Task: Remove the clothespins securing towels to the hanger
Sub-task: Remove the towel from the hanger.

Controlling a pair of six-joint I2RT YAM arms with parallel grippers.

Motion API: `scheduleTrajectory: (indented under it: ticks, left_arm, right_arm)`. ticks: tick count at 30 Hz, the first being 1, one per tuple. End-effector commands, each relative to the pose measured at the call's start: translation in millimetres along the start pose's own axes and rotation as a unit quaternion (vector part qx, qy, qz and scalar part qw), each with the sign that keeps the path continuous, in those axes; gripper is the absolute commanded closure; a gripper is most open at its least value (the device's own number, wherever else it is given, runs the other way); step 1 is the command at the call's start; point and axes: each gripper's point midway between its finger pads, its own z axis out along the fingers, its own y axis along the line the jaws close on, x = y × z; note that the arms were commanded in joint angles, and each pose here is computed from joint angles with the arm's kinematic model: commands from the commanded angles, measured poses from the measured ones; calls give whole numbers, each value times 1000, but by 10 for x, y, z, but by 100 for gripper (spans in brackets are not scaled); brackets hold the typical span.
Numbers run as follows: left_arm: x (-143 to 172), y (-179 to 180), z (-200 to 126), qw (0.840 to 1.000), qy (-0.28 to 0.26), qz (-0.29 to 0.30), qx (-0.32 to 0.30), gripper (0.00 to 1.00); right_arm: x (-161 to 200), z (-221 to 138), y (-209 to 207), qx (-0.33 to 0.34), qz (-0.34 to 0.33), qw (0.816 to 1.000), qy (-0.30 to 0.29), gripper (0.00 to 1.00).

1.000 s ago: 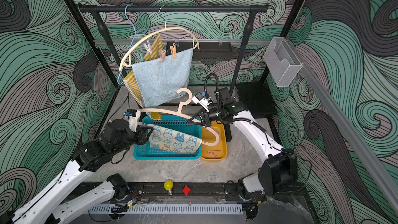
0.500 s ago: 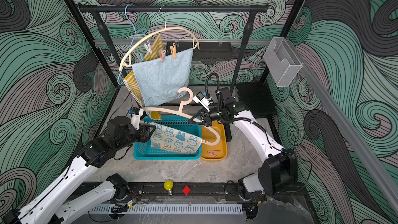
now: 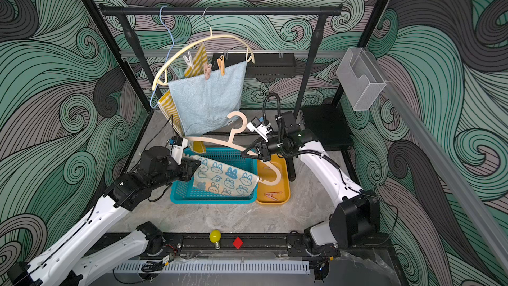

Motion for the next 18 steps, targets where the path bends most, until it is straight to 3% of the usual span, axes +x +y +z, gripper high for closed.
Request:
scheduleTrajectory:
  ticks: [1, 2, 11, 18]
  left_arm:
    - [-16, -7, 26, 1000, -2, -1, 5, 96]
    - [-13, -7, 32, 1000, -1, -1, 5, 100]
    - [-4, -73, 15, 1000, 24, -10, 13, 100]
    - [-138, -244, -93, 999, 11, -19, 47, 100]
  right_arm:
    - [-109, -34, 139, -26, -33, 999, -12, 98]
    - [-103, -32, 137, -25, -32, 999, -11, 98]
    - [-93, -25, 5, 6, -21, 1000, -5, 98]
    - [-113, -34, -218, 66, -9, 998, -6, 100]
